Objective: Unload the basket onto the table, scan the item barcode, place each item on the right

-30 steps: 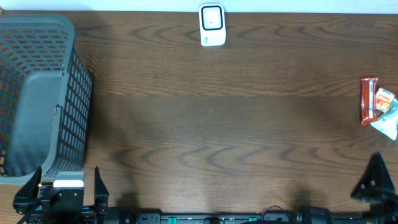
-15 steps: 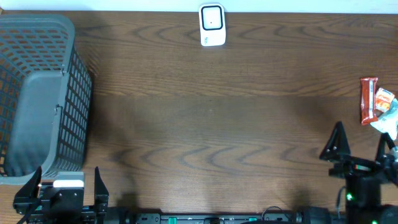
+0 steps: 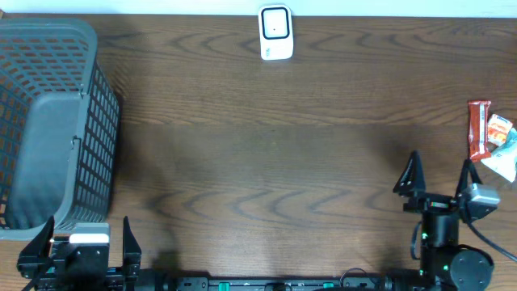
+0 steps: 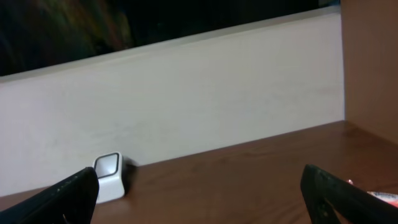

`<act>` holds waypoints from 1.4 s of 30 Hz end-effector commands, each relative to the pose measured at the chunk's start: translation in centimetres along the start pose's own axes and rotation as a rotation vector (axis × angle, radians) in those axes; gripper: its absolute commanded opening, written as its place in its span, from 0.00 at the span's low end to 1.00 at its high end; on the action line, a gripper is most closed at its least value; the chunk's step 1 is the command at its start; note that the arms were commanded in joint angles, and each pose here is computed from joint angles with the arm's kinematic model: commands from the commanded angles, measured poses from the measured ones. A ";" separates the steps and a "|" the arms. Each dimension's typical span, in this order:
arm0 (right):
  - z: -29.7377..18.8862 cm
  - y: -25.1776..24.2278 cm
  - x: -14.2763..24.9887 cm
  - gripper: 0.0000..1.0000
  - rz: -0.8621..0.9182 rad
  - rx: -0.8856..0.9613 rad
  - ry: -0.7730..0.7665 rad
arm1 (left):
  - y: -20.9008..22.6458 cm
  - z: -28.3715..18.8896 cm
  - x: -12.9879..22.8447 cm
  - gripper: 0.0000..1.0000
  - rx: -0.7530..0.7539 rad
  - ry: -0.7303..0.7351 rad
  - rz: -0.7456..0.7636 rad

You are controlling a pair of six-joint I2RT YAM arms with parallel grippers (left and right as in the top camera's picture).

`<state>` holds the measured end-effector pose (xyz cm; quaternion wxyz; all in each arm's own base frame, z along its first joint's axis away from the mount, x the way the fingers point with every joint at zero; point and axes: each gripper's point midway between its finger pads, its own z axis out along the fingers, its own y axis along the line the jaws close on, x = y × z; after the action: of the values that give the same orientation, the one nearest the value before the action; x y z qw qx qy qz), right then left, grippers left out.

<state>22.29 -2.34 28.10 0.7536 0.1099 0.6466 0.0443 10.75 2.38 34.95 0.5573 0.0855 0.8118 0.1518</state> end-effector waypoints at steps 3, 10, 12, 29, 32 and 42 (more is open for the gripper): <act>0.0 0.0 2.5 0.99 0.009 -0.025 0.003 | 0.0 -0.2 0.0 0.98 -0.001 -0.009 0.009; 0.5 -0.2 6.8 0.99 -0.068 -0.038 0.091 | 0.0 -0.2 0.0 0.98 0.000 -0.009 0.009; 0.5 -0.4 7.8 0.99 -0.069 -0.034 0.112 | 0.0 -0.2 0.0 0.98 -0.001 -0.009 0.009; 0.4 -1.2 12.6 0.99 -0.074 -0.025 0.220 | 0.0 -0.2 0.0 0.98 -0.001 -0.009 0.009; 0.4 -1.2 12.6 0.99 -0.074 -0.025 0.220 | 0.0 -0.2 0.0 0.98 -0.001 -0.009 0.009; 0.4 -1.2 12.6 0.99 -0.074 -0.025 0.220 | 0.0 -0.2 0.0 0.98 -0.001 -0.009 0.009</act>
<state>24.63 -1.04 15.74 0.6787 0.0791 0.7289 0.0411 10.75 2.39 34.95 0.5572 0.0853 0.8119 0.1519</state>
